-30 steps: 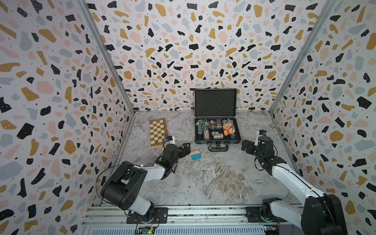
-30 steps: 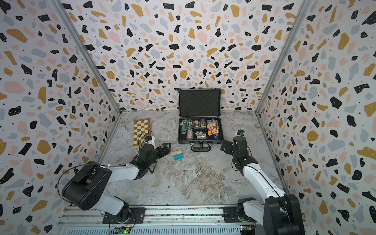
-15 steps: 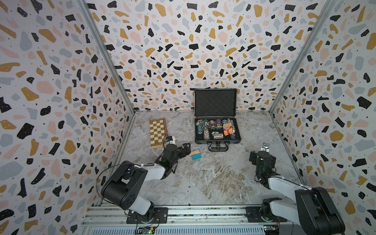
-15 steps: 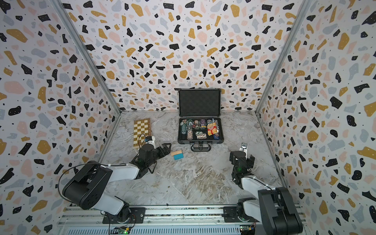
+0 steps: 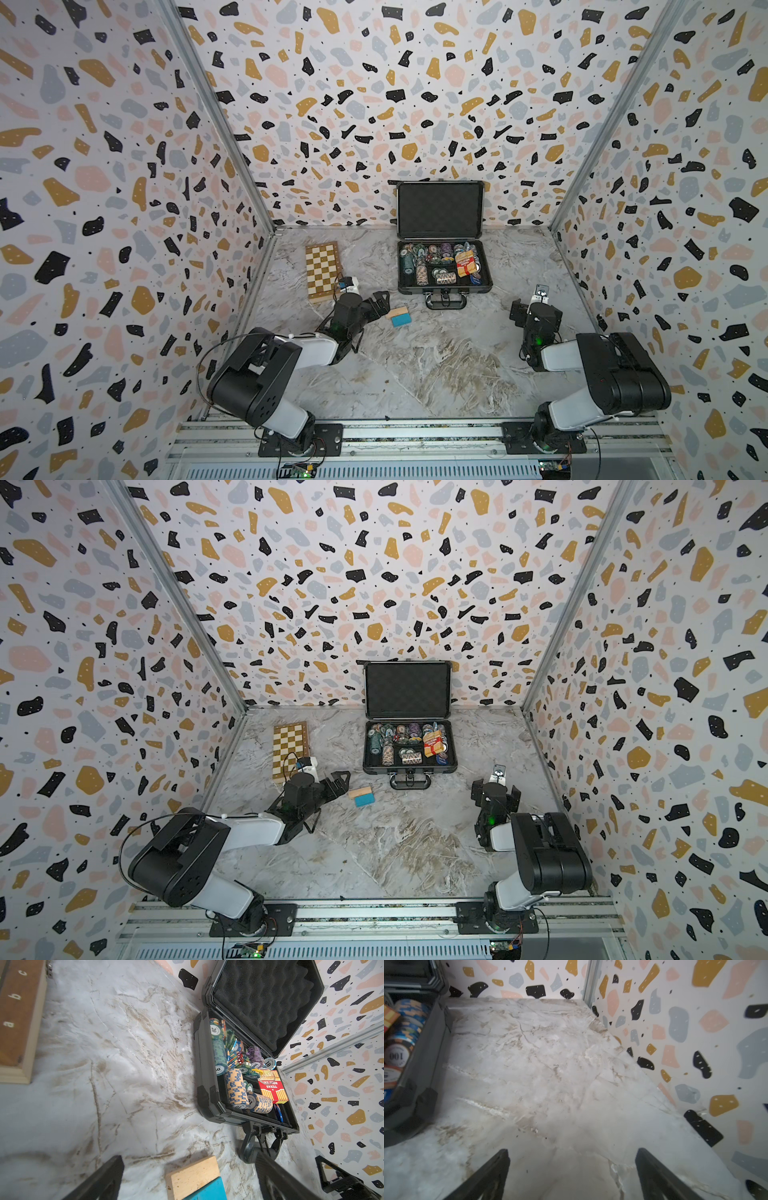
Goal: Open the poker set cases
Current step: Reset both arms
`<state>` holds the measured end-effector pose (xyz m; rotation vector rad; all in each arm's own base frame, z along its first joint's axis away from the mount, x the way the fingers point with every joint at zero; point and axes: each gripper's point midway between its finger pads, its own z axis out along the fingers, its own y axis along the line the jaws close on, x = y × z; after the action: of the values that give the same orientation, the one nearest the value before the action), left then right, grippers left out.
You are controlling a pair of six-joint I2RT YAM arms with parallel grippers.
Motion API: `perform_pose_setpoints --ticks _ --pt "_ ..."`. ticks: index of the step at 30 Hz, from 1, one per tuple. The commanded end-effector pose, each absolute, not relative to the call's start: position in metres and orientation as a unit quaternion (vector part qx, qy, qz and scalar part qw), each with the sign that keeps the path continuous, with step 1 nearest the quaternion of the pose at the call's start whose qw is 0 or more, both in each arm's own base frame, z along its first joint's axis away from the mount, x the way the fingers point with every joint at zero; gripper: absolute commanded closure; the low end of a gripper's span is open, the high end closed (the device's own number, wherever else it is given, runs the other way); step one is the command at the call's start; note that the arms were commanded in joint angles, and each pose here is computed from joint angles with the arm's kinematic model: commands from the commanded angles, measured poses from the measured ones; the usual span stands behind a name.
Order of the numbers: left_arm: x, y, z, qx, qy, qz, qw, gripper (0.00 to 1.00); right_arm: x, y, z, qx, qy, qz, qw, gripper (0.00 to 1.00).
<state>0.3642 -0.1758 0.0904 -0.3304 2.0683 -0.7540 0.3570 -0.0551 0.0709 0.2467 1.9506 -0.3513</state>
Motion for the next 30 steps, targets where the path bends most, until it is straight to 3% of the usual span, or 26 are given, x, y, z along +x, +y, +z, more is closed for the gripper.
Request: perform_pose_setpoints --ticks 1,4,7,15,25,30 --pt "0.372 -0.178 0.104 -0.128 0.824 -0.307 0.459 0.01 0.370 -0.048 0.094 0.094 0.791 -0.110 0.595 0.00" --pt "0.372 -0.179 0.104 -0.126 0.826 -0.306 0.457 0.01 0.371 -0.049 0.088 0.095 0.803 -0.114 0.577 0.00" --pt "0.372 -0.181 0.105 -0.115 0.828 -0.307 0.456 0.01 0.385 -0.018 0.083 0.015 0.836 -0.062 0.545 0.00" --pt "0.369 -0.187 0.122 -0.035 0.828 -0.287 0.480 0.01 0.384 -0.015 0.083 0.007 0.828 -0.053 0.558 0.00" --pt "0.362 -0.131 0.186 0.034 0.798 -0.101 0.593 0.01 0.384 -0.015 0.083 0.007 0.829 -0.053 0.556 0.00" --pt "0.347 -0.115 0.193 0.117 0.776 -0.007 0.620 0.01 0.384 -0.015 0.083 0.007 0.829 -0.053 0.557 0.00"
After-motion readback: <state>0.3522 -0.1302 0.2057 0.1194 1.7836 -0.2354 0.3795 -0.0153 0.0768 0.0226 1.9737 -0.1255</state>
